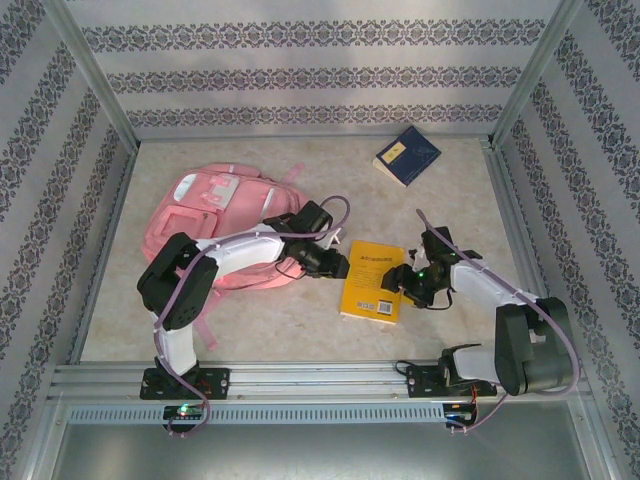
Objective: Pack books, pencil case, and school supplies into a backpack
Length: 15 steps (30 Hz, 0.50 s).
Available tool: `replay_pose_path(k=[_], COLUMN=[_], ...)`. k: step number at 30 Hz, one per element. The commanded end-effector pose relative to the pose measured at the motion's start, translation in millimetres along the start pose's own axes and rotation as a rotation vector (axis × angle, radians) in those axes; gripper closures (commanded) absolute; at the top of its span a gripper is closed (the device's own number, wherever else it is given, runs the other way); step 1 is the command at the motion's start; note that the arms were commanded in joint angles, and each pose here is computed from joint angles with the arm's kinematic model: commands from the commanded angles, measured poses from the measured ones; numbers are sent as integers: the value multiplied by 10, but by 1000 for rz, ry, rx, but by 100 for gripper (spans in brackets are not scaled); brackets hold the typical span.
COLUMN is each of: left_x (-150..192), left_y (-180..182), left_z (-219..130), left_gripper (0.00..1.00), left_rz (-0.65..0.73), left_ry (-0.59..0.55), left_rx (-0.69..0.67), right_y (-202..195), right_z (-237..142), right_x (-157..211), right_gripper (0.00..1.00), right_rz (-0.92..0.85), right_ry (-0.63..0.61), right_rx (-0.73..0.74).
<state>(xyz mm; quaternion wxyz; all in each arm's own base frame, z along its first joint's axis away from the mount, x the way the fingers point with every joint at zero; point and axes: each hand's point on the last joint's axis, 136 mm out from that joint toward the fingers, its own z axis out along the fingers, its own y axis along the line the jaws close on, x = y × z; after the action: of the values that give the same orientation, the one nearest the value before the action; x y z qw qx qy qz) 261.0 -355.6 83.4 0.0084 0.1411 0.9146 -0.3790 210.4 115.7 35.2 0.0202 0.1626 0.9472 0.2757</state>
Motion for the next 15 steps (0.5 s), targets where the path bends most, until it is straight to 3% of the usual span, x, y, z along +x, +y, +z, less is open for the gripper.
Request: replay_pose_path(k=[1,8,15], left_x=[-141,-307,-386], left_y=[-65,60,98], left_z=[49,262,411], left_gripper=[65,66,72], left_rz=[-36,-78,-108], left_ry=[-54,-64,-46], left_rx=[45,21,33], right_y=[-57,-196,25], right_z=[-59,-34,92], right_x=[52,-280,-361], right_gripper=[39,39,48], right_rz=[19,19,-32], right_ry=[-14,-128,-92], right_rx=[32,136,18])
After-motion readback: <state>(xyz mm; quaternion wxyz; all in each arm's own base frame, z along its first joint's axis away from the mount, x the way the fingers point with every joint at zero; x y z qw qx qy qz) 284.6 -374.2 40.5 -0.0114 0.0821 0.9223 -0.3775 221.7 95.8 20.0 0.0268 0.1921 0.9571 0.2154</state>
